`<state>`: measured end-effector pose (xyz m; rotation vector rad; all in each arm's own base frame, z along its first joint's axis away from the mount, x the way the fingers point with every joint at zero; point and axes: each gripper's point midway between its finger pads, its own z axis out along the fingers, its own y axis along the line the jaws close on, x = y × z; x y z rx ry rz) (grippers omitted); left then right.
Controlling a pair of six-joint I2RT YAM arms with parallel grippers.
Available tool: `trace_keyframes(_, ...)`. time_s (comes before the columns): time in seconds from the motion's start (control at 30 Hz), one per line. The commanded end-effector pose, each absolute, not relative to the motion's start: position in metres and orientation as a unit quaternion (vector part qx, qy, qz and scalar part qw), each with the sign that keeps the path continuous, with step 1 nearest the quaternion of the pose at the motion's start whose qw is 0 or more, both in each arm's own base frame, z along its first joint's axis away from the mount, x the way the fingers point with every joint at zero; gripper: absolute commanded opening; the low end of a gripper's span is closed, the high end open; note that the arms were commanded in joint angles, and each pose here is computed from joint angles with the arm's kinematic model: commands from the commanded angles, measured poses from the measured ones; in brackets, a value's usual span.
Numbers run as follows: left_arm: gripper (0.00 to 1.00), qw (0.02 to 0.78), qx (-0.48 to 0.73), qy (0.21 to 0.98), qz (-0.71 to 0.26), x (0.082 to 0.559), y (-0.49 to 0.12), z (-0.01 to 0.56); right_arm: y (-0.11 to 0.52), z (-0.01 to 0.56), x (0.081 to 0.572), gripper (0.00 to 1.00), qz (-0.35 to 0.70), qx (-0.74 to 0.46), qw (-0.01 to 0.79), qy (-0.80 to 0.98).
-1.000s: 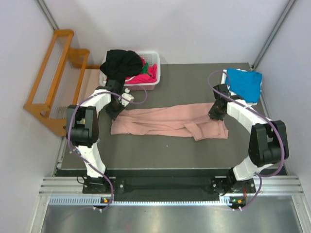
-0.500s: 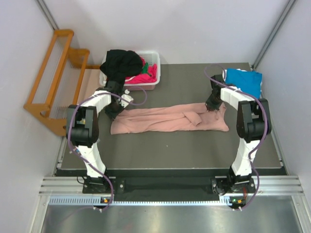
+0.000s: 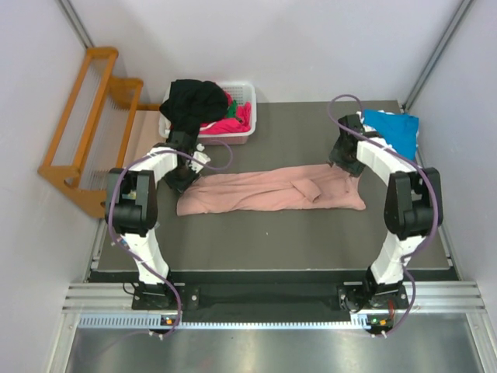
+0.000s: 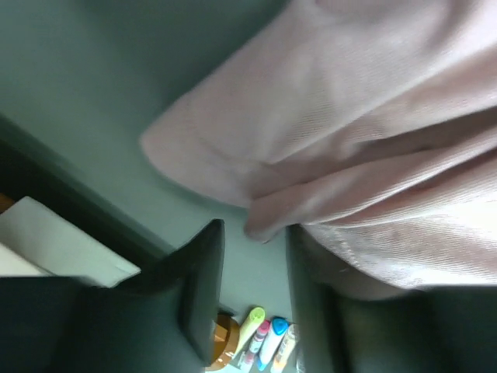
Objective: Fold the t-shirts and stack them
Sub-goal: Fold the tshirt
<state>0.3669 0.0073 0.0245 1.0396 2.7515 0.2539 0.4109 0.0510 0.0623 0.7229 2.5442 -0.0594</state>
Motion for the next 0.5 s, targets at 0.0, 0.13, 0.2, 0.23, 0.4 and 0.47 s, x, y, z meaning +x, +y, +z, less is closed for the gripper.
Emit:
trace_keyframes(0.0,0.58,0.119,0.325,0.934,0.091,0.371,0.009,0.04,0.04,0.125,0.411,0.75,-0.055,0.249,0.32,0.912)
trace_keyframes(0.13,0.71,0.146,0.317,0.932,0.093,0.369,0.008,0.063,0.04,0.149,0.401,0.85,-0.046,0.245,0.344,0.905)
trace_keyframes(0.2,0.73,0.18,0.306,0.931,0.086,0.371,0.003,0.089,0.053,0.158,0.396,0.85,-0.015,0.233,0.35,0.907)
trace_keyframes(0.23,0.73,0.179,0.301,0.935,0.061,0.363,-0.005,0.095,0.059,0.154,0.39,0.85,-0.007,0.225,0.343,0.912)
trace_keyframes(0.4,0.78,0.213,0.312,0.925,0.037,0.345,-0.036,0.134,0.11,0.124,0.359,0.84,0.046,0.175,0.297,0.937)
trace_keyframes(0.47,0.79,0.224,0.333,0.916,0.014,0.334,-0.059,0.138,0.115,0.104,0.346,0.83,0.047,0.175,0.277,0.944)
